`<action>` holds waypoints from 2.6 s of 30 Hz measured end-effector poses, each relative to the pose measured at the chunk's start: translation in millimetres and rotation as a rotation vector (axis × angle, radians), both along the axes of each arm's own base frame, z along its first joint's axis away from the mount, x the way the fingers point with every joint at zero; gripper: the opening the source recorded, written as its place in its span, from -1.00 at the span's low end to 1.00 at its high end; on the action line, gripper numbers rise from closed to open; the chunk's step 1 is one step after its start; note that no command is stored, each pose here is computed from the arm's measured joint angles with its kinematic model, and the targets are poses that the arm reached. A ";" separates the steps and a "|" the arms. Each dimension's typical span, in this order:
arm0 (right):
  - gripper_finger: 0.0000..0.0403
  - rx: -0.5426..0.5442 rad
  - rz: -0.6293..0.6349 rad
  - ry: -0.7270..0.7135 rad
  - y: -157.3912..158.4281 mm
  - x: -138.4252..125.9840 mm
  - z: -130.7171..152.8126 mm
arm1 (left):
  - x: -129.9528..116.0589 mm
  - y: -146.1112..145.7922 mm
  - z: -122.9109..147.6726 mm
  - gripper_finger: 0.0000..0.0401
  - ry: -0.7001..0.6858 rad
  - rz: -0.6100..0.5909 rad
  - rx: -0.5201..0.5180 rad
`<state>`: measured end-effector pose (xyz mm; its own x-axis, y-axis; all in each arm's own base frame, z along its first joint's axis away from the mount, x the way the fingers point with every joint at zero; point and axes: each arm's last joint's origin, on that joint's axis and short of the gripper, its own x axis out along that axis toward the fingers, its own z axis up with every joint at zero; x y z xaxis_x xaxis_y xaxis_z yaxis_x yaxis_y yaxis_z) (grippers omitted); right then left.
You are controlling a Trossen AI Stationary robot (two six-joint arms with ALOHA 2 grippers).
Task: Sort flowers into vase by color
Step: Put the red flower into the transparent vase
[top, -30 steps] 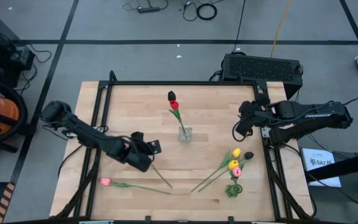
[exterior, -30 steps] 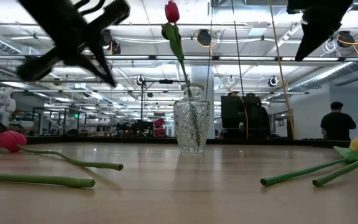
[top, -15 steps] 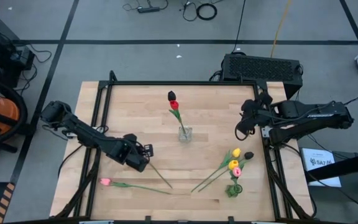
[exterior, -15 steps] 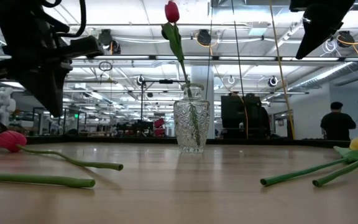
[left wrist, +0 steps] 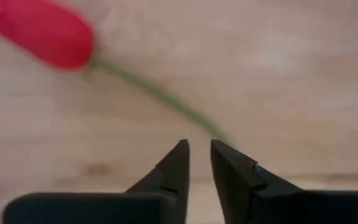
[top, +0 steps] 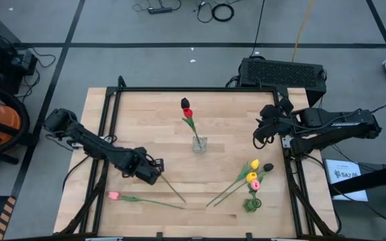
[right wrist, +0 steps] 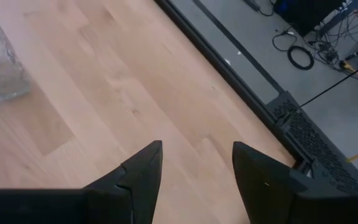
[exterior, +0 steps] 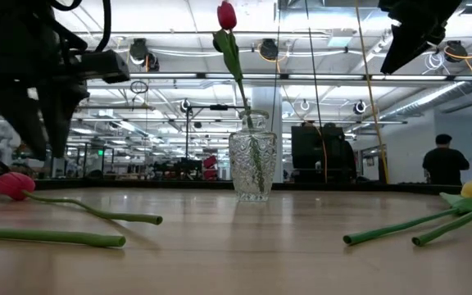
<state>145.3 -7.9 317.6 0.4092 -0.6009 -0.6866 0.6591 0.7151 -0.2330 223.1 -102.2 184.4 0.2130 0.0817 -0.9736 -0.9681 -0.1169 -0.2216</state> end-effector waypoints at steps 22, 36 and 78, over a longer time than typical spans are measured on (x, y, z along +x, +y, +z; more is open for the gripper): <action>-0.07 0.001 0.003 -0.016 0.1 1.5 0.8 | 10.6 1.5 -23.3 -0.04 0.073 0.238 -0.047; -0.07 0.000 0.010 -0.007 0.1 1.2 0.6 | 30.8 10.9 -43.2 -0.04 0.099 0.338 -0.091; -0.07 -0.002 0.012 -0.005 0.1 1.1 0.6 | 24.2 19.5 -54.2 -0.93 0.197 0.286 -0.020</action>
